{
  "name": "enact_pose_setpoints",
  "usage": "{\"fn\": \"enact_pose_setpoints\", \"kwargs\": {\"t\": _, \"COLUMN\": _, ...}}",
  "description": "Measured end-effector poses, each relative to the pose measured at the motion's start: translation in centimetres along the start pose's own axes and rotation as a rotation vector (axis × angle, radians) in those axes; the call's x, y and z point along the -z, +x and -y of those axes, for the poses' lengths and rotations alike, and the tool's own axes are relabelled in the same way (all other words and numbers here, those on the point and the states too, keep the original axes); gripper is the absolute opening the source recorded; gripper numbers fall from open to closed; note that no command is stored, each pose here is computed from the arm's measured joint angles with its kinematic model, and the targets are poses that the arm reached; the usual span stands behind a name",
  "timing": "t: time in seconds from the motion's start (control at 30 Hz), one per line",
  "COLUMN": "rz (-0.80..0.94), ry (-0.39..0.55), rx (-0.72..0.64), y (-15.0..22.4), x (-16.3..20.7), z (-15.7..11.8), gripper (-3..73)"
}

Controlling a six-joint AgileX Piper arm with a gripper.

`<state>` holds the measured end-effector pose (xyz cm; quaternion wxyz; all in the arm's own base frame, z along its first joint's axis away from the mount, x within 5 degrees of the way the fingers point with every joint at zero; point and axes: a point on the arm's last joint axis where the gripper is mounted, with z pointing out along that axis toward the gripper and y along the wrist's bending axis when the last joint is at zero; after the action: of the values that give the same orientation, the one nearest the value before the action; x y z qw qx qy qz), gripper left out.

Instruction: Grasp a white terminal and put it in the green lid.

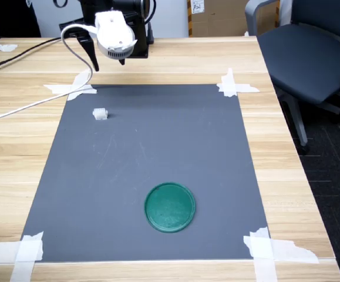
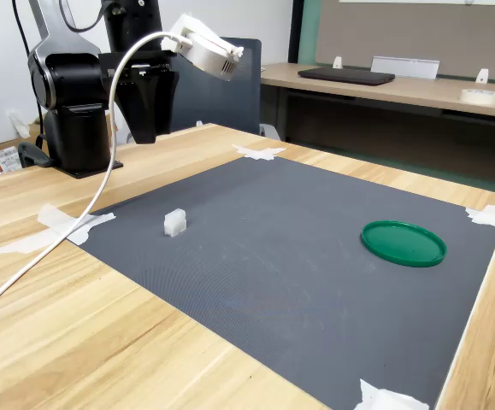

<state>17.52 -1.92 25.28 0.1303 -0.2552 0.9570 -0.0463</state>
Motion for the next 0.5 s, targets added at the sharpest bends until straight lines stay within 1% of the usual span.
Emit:
{"fn": "enact_pose_setpoints", "kwargs": {"t": 0.13, "rz": 0.004, "ry": -0.017, "rx": -0.03, "y": 0.0, "x": -0.2, "z": 0.1, "gripper": 57.5}}
{"fn": "enact_pose_setpoints", "kwargs": {"t": 0.2, "rz": 0.002, "ry": -0.028, "rx": -0.079, "y": 0.3, "x": -0.4, "z": 0.7, "gripper": 57.3}}
{"fn": "enact_pose_setpoints", "kwargs": {"t": 0.27, "rz": 0.008, "ry": -0.025, "rx": -0.099, "y": 0.7, "x": -0.5, "z": 1.4, "gripper": 57.3}}
{"fn": "enact_pose_setpoints", "kwargs": {"t": 0.43, "rz": 0.055, "ry": 0.019, "rx": -0.069, "y": 1.1, "x": -0.5, "z": 3.0, "gripper": 57.3}}
{"fn": "enact_pose_setpoints", "kwargs": {"t": 0.5, "rz": 0.052, "ry": 0.021, "rx": -0.054, "y": 1.0, "x": -0.9, "z": 3.3, "gripper": 57.3}}
